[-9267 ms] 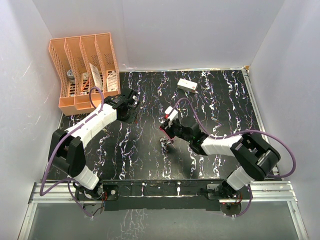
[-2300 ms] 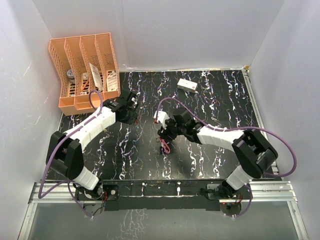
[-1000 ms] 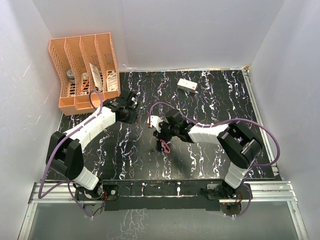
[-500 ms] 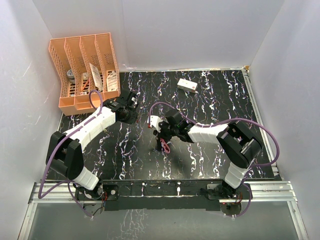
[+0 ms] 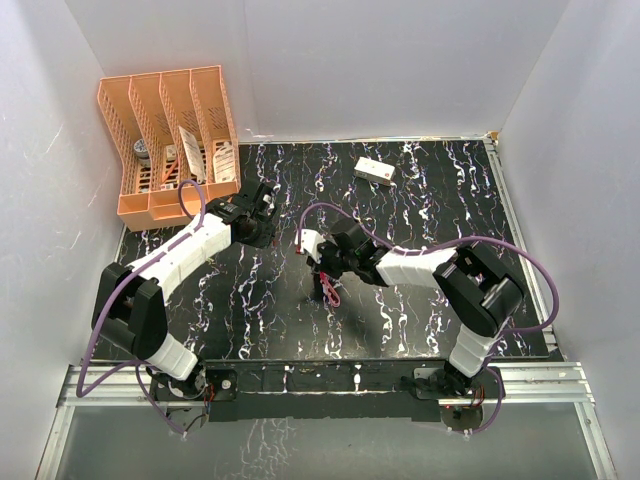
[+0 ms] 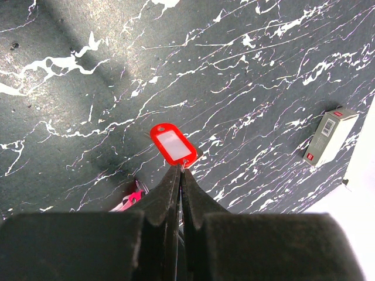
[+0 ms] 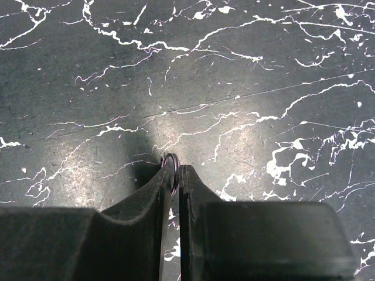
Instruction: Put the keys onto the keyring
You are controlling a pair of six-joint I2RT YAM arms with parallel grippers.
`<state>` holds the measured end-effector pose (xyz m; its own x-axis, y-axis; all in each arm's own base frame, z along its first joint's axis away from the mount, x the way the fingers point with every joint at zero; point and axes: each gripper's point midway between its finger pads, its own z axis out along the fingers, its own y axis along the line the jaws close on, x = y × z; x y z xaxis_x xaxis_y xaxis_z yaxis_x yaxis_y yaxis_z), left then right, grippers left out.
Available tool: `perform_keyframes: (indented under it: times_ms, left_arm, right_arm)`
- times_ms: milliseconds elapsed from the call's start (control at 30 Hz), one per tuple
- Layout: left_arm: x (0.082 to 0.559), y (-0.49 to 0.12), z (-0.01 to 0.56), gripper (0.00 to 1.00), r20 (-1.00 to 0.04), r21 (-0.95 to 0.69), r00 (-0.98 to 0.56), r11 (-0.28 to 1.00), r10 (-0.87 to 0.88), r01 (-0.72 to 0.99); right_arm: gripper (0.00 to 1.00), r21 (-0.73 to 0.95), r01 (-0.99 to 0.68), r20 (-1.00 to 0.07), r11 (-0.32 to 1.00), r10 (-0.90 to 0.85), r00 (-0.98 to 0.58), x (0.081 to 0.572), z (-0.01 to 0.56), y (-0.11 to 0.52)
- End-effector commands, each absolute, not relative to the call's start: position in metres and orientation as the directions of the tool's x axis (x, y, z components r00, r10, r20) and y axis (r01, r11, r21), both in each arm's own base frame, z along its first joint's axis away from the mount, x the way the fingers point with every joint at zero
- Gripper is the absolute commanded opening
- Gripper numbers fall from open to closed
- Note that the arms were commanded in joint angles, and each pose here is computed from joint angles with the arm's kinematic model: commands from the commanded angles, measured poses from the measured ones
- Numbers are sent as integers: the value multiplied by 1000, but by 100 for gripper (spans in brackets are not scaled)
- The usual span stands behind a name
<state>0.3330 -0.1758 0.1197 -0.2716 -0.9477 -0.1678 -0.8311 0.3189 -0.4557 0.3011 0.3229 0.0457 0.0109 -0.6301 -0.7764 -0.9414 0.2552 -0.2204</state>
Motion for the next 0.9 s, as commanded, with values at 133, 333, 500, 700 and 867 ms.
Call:
perform_keyframes:
  times_ms: [133, 333, 500, 700, 867]
  left_arm:
    - [331, -174, 132, 0, -161, -479, -271, 315, -949, -819]
    - [330, -175, 131, 0, -156, -473, -275, 316, -949, -822]
    - [330, -175, 131, 0, -157, -471, -276, 317, -948, -823]
    - [330, -174, 130, 0, -159, -470, -274, 317, -948, -824]
    - [330, -173, 131, 0, -162, -473, -274, 319, -948, -822]
  right_arm:
    - [8, -343, -882, -855, 322, -497, 151, 309, 103, 328]
    - [8, -342, -882, -852, 323, -503, 146, 308, 106, 325]
    - [30, -282, -876, -859, 391, -510, 49, 313, 102, 323]
    - [30, -21, -786, -852, 618, -423, -310, 337, 94, 325]
    - [31, 200, -720, -776, 664, -342, -531, 334, 77, 332]
